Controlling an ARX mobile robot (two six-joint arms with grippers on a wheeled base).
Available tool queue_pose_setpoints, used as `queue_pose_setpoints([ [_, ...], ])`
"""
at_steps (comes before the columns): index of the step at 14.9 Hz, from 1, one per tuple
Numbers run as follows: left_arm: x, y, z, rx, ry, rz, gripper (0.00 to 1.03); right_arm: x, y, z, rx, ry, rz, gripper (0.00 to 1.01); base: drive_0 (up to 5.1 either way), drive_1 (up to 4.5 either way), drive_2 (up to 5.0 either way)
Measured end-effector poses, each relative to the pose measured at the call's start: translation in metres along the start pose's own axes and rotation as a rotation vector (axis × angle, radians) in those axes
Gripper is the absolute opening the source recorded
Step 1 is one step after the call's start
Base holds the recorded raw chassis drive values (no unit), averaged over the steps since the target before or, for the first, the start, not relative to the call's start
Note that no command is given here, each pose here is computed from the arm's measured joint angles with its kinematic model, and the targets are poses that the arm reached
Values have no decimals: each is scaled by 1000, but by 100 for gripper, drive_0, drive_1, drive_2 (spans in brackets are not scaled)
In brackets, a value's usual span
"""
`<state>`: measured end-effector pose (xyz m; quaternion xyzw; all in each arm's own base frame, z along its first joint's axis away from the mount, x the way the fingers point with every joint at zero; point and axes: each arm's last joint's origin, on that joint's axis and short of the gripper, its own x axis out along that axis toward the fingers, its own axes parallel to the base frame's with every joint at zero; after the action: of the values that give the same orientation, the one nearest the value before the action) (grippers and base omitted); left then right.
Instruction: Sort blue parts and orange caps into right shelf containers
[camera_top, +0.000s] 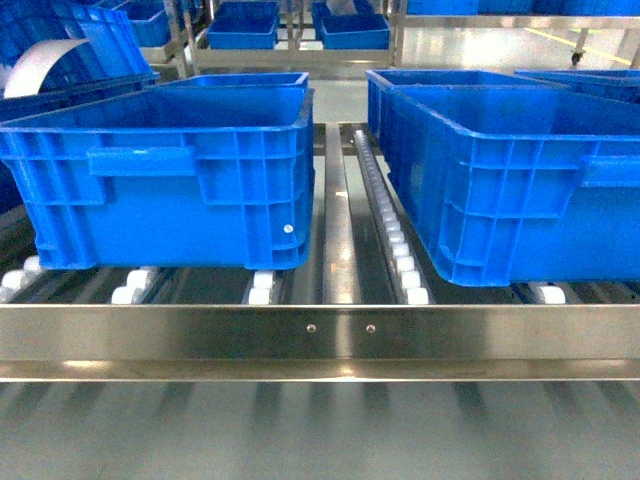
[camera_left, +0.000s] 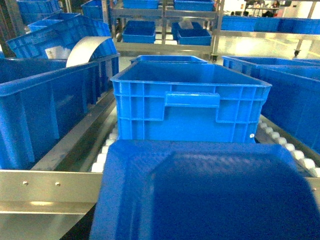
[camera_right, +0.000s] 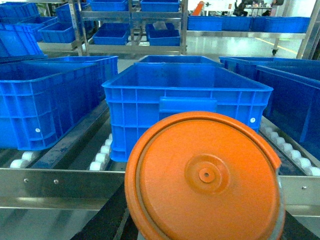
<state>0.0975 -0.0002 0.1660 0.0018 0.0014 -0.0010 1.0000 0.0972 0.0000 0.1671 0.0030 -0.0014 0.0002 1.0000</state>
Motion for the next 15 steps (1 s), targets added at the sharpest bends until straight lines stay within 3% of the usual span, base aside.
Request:
queue_pose_setpoints([
  [13,0,0,0,0,0,0,42,0,0,0,0,2,0,43,-2,416,-420],
  [15,0,0,0,0,2,0,42,0,0,0,0,5,0,43,0,0,0],
])
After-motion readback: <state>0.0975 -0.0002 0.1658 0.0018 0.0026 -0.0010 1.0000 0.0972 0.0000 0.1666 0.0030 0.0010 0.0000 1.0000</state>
